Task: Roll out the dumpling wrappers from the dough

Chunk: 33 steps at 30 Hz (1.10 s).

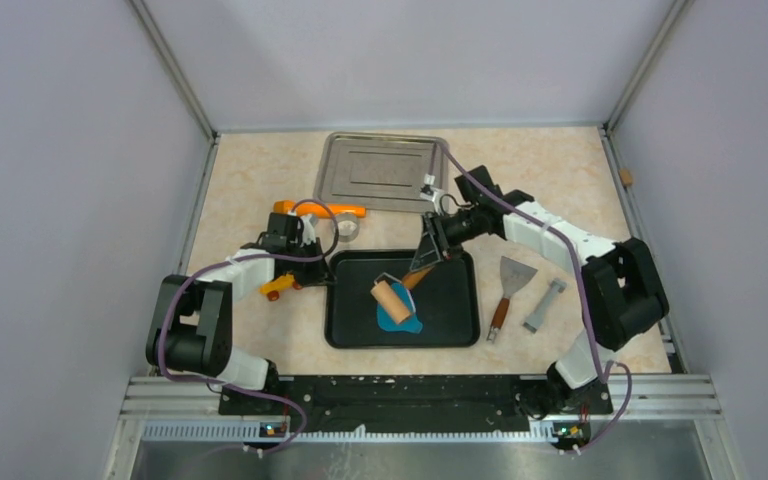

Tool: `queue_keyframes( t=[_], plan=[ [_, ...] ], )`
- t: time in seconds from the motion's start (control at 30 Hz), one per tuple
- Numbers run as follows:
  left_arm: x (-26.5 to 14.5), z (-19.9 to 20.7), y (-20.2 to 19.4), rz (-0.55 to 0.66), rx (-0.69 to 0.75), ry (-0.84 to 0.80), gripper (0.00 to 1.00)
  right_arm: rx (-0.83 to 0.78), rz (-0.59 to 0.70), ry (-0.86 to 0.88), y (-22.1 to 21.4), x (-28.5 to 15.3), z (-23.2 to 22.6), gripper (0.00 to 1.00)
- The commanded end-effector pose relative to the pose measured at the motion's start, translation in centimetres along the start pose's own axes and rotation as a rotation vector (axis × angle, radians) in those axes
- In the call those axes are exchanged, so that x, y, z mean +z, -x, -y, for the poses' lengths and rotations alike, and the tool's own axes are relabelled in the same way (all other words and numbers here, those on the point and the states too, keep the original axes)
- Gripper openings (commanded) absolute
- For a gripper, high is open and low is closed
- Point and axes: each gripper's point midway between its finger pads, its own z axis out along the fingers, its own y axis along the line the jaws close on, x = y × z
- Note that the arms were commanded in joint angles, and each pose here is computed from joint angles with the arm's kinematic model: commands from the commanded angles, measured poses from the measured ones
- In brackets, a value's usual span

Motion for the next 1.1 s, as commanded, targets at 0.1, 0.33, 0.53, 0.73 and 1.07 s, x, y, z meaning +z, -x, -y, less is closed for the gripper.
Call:
queue_keyframes(
  t=[0.1,0.33,0.53,0.73,1.07],
  plan=[
    [-0.7,0.6,-1.4,-0.048,0.015,-0.032,0.00,0.170,-0.008,-0.207,-3.7,-0.3,6.5,0.00],
    [-0.6,0.5,-1.2,-0.044,0.015,-0.022,0.00,0.198,-0.086,-0.396,-7.5,1.9,13.2,0.00],
    [-0.7,0.3,-1.1,-0.021,0.023,-0.015,0.00,0.175,-0.135,-0.443,-7.8,3.0,15.2,0.00],
    [-0.5,0.4,-1.2,-0.022,0.020,-0.027,0.00,0.090,-0.118,-0.390,-5.0,4.5,13.6,0.00],
    [0.0,0.5,-0.4,-0.039,0.024,-0.026,0.00,-0.446,0.062,0.053,4.7,-0.1,-4.8,0.00]
  ],
)
